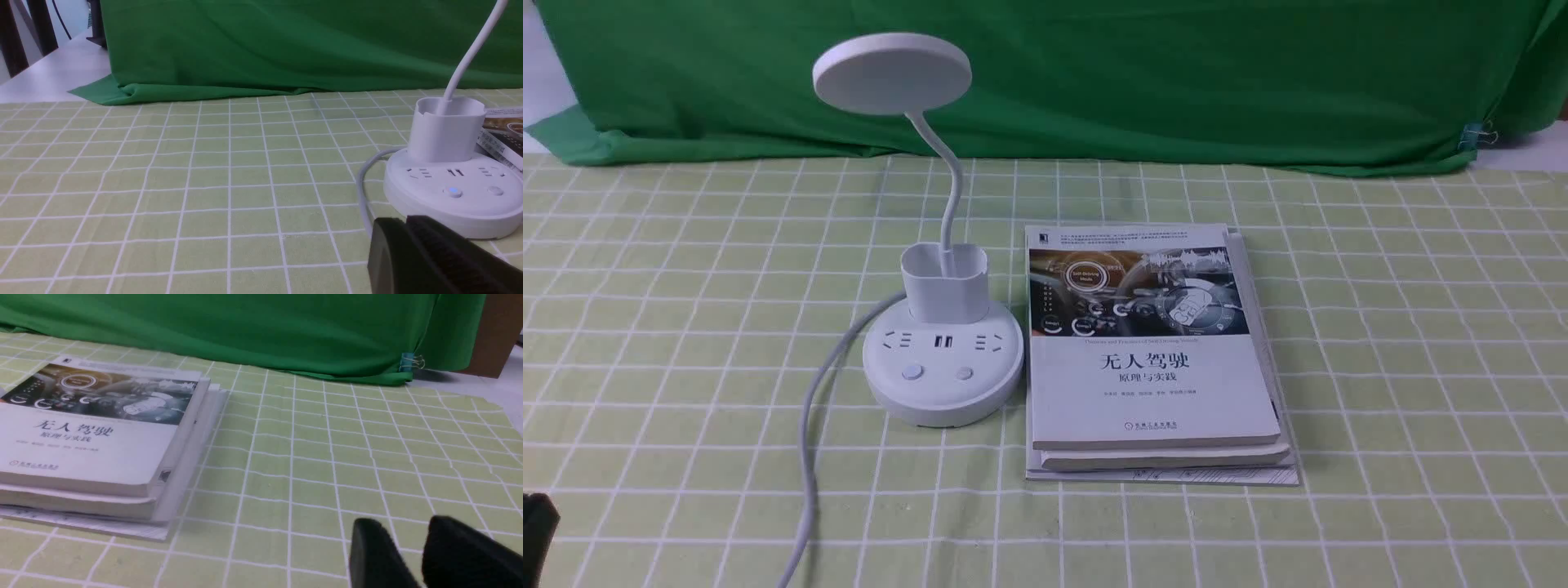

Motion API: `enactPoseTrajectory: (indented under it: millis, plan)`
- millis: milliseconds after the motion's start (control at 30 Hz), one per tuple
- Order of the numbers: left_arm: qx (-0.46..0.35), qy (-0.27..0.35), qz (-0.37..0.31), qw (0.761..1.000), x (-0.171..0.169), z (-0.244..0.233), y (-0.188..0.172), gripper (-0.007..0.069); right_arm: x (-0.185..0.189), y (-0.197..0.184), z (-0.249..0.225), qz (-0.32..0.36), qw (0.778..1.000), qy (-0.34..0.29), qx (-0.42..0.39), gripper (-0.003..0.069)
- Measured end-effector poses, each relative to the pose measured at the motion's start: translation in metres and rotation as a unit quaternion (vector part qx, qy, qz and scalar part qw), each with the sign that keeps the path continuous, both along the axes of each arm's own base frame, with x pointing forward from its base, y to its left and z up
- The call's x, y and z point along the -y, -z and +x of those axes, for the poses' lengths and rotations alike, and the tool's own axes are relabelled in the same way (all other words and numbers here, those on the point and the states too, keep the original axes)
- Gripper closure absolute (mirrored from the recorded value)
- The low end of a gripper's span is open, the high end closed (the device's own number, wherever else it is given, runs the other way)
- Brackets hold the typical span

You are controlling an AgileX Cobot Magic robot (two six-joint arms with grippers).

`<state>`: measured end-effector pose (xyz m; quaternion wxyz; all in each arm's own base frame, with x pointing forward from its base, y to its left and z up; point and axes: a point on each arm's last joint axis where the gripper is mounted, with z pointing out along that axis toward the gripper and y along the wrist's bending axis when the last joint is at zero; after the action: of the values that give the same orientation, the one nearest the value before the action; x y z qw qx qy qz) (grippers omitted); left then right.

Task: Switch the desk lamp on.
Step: Use the left arm to press the button switch on the lamp holder

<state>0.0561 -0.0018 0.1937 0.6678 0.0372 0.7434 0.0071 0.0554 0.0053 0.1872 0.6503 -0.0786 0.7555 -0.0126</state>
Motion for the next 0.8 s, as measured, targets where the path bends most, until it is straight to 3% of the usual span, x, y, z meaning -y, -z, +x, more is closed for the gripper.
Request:
enactPoseTrajectory:
  millis: [567, 800]
  plan:
    - [-0.015, -0.001, 0.001, 1.0, 0.0, 0.0, 0.003, 0.0606, 0.0, 0.0, 0.0, 0.0, 1.0, 0.0, 0.0, 0.0417]
    - [0.067, 0.004, -0.009, 0.998, 0.001, 0.0, -0.012, 0.0606, 0.0, 0.0, 0.0, 0.0, 1.0, 0.0, 0.0, 0.0417]
